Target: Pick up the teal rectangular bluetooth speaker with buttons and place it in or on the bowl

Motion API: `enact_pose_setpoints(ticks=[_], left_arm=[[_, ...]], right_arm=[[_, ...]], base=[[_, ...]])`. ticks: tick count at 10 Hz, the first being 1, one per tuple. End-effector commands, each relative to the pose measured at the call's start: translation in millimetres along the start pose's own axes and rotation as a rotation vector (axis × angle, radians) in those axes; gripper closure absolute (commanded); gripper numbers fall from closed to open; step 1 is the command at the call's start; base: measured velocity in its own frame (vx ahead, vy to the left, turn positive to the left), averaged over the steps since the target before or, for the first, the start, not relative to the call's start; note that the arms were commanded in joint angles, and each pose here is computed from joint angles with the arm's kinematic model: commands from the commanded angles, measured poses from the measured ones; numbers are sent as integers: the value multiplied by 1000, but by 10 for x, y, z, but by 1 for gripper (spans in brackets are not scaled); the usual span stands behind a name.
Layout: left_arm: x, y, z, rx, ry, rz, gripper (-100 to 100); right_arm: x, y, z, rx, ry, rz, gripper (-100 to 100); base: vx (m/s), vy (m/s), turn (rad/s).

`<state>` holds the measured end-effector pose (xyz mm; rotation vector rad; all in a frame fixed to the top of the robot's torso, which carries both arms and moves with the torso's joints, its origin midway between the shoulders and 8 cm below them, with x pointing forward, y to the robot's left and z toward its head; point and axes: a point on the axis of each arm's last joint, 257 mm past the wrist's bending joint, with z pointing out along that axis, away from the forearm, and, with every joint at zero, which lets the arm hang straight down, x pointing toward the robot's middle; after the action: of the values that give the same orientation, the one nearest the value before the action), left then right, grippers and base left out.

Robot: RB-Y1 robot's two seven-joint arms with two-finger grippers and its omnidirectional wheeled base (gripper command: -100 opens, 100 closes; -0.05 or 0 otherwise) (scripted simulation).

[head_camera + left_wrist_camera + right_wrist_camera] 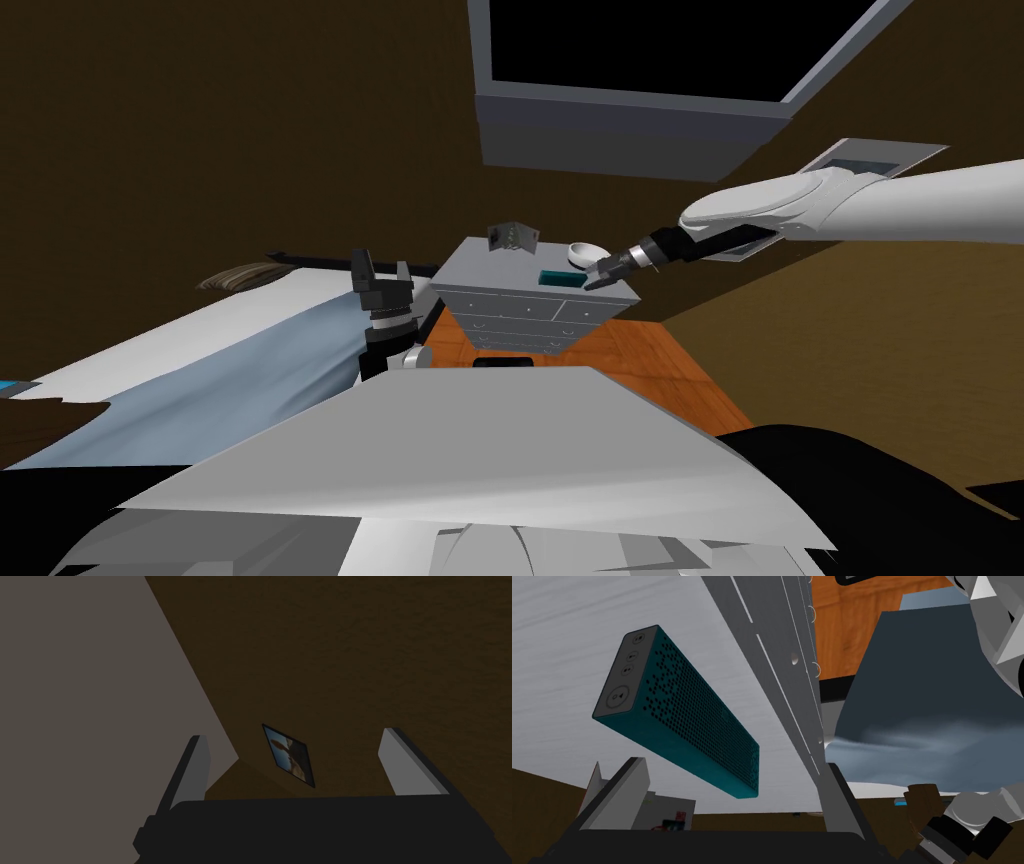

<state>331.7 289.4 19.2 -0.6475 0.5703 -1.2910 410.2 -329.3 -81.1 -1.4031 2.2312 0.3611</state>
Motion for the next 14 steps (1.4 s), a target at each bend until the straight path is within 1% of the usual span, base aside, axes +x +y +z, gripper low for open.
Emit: enact_pose_setpoints(ticks=[1, 4, 5, 6, 7, 8, 11, 12, 13, 14], left_arm=[[0, 0, 0, 0, 0, 0, 0], [0, 0, 0, 0, 0, 0, 0], [0, 0, 0, 0, 0, 0, 0], [0, 0, 0, 0, 0, 0, 0], [0, 0, 0, 0, 0, 0, 0], [0, 0, 0, 0, 0, 0, 0], [0, 0, 0, 0, 0, 0, 0], [0, 0, 0, 0, 0, 0, 0], [0, 0, 0, 0, 0, 0, 0], [0, 0, 0, 0, 0, 0, 0]], right_arm=[[-30, -17, 26, -6, 56, -62, -100], [-111, -11, 98, -24, 132, -142, -100], [-125, -27, 113, -28, 170, -186, -100], [-148, -17, 136, -34, 183, -198, -100], [-166, -26, 159, -41, 221, -242, -100], [-178, -20, 171, -44, 229, -248, -100], [-229, -21, 253, -68, 326, -355, -100], [-235, -20, 268, -73, 343, -374, -100], [-230, -23, 255, -69, 330, -359, -100], [-230, -23, 256, -70, 332, -362, 0]], base=[[40, 30, 4], [32, 21, 1], [38, 20, 3], [32, 19, 1], [31, 23, 1], [24, 16, 2], [35, 20, 1], [38, 20, 0], [16, 7, 2], [0, 0, 0]])
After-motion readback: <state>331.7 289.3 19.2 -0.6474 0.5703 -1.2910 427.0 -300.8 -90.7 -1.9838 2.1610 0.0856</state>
